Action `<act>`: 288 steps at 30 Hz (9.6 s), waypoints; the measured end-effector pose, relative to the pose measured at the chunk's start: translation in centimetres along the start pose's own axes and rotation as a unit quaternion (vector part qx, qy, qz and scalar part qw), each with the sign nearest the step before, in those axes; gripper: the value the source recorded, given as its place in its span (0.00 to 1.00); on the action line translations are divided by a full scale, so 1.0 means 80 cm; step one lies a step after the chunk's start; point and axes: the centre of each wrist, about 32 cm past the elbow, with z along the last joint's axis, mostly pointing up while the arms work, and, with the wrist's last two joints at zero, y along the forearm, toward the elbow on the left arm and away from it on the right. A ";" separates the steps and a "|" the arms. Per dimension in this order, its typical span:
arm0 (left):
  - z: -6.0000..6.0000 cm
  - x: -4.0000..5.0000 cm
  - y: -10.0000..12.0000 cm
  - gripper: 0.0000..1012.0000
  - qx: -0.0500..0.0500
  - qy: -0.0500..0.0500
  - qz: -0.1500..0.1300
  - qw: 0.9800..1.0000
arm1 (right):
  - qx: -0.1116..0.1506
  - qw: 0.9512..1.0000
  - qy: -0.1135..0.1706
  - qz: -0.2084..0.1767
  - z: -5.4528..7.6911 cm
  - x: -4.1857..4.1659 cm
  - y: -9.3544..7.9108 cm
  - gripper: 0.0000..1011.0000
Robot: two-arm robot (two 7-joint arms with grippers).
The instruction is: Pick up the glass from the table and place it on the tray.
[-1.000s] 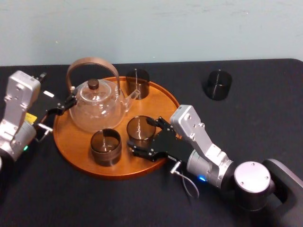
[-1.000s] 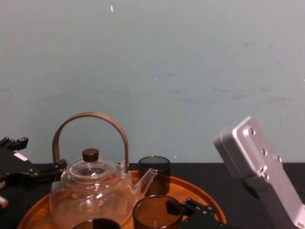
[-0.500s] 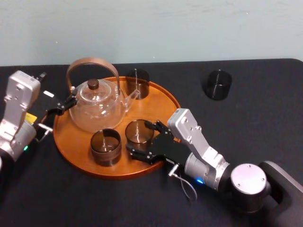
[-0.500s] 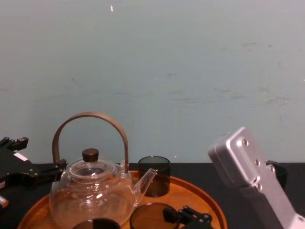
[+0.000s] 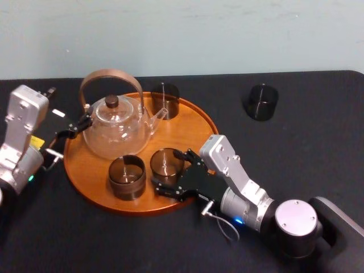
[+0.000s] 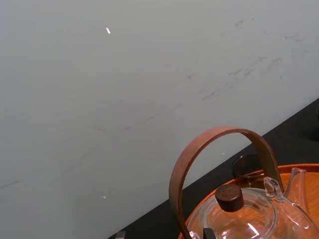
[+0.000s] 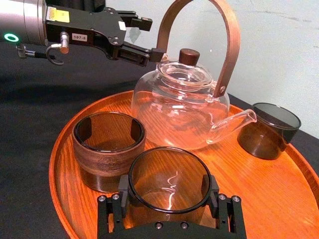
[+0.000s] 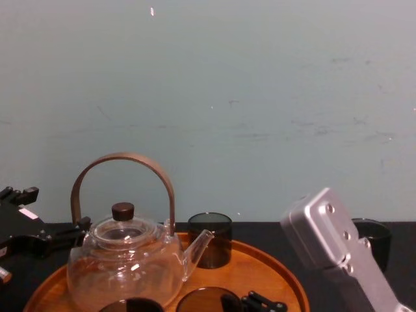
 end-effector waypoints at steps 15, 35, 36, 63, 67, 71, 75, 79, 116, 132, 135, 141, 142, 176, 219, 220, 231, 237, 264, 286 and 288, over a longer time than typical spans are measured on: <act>0.000 0.000 0.000 1.00 0.000 0.000 0.000 1.000 | -0.001 1.000 0.003 -0.002 -0.003 -0.002 0.002 0.91; 0.000 0.000 0.000 1.00 0.000 0.000 0.000 1.000 | -0.002 1.000 0.006 0.003 -0.002 0.000 -0.004 0.99; 0.000 0.000 0.000 1.00 0.000 0.000 0.000 1.000 | -0.002 1.000 0.006 0.003 -0.002 0.000 -0.004 0.99; 0.000 0.000 0.000 1.00 0.000 0.000 0.000 1.000 | -0.014 1.000 0.001 -0.023 -0.008 0.004 -0.065 0.99; 0.000 0.000 0.000 1.00 0.000 0.000 0.000 1.000 | -0.014 0.999 0.004 -0.043 -0.011 0.012 -0.078 0.99; 0.000 0.000 0.000 1.00 0.000 0.000 0.000 1.000 | -0.015 0.998 0.008 -0.066 -0.013 0.021 -0.090 0.99; 0.000 0.000 0.000 1.00 0.000 0.000 0.000 1.000 | -0.018 0.995 0.008 -0.102 -0.016 0.038 -0.105 0.99; 0.000 0.000 0.000 1.00 0.000 0.000 0.000 1.000 | -0.019 0.991 0.012 -0.133 -0.016 0.053 -0.116 0.99; 0.000 0.000 0.000 1.00 0.000 0.000 0.000 1.000 | -0.035 0.964 0.071 -0.252 -0.019 0.149 -0.110 0.99; 0.000 0.000 0.000 1.00 0.000 0.000 0.000 1.000 | -0.054 0.962 0.070 -0.259 -0.019 0.174 -0.085 0.99; 0.000 0.000 0.000 1.00 0.000 0.000 0.000 1.000 | -0.055 0.962 0.070 -0.259 -0.020 0.176 -0.082 0.99; 0.000 0.000 0.000 1.00 0.000 0.000 0.000 1.000 | -0.057 0.962 0.068 -0.259 -0.020 0.180 -0.074 0.99; 0.000 0.000 0.000 1.00 0.000 0.000 0.000 1.000 | -0.057 0.962 0.068 -0.258 -0.020 0.181 -0.073 0.99; 0.000 0.000 0.000 1.00 0.000 0.000 0.000 1.000 | -0.048 0.963 0.061 -0.257 -0.011 0.213 -0.031 0.99; 0.000 0.000 0.000 1.00 0.000 0.000 0.000 1.000 | -0.048 0.963 0.061 -0.257 -0.010 0.217 -0.026 0.89; 0.000 0.000 0.000 1.00 0.000 0.000 0.000 1.000 | -0.048 0.963 0.061 -0.257 -0.010 0.217 -0.026 0.89; 0.000 0.000 0.000 1.00 0.000 0.000 0.000 1.000 | -0.048 0.963 0.062 -0.257 -0.010 0.217 -0.026 0.89; 0.000 0.000 0.000 1.00 0.000 0.000 0.000 1.000 | -0.048 0.963 0.062 -0.257 -0.010 0.217 -0.026 0.89; 0.000 0.000 0.000 1.00 0.000 0.000 0.000 1.000 | -0.029 0.971 0.047 -0.231 0.010 0.194 -0.039 0.89; 0.000 0.000 0.000 1.00 0.000 0.000 0.000 1.000 | -0.007 0.981 0.022 -0.195 0.052 0.164 -0.038 0.89; 0.000 0.000 0.000 1.00 0.000 0.000 0.000 1.000 | -0.005 0.982 0.020 -0.190 0.056 0.161 -0.036 0.89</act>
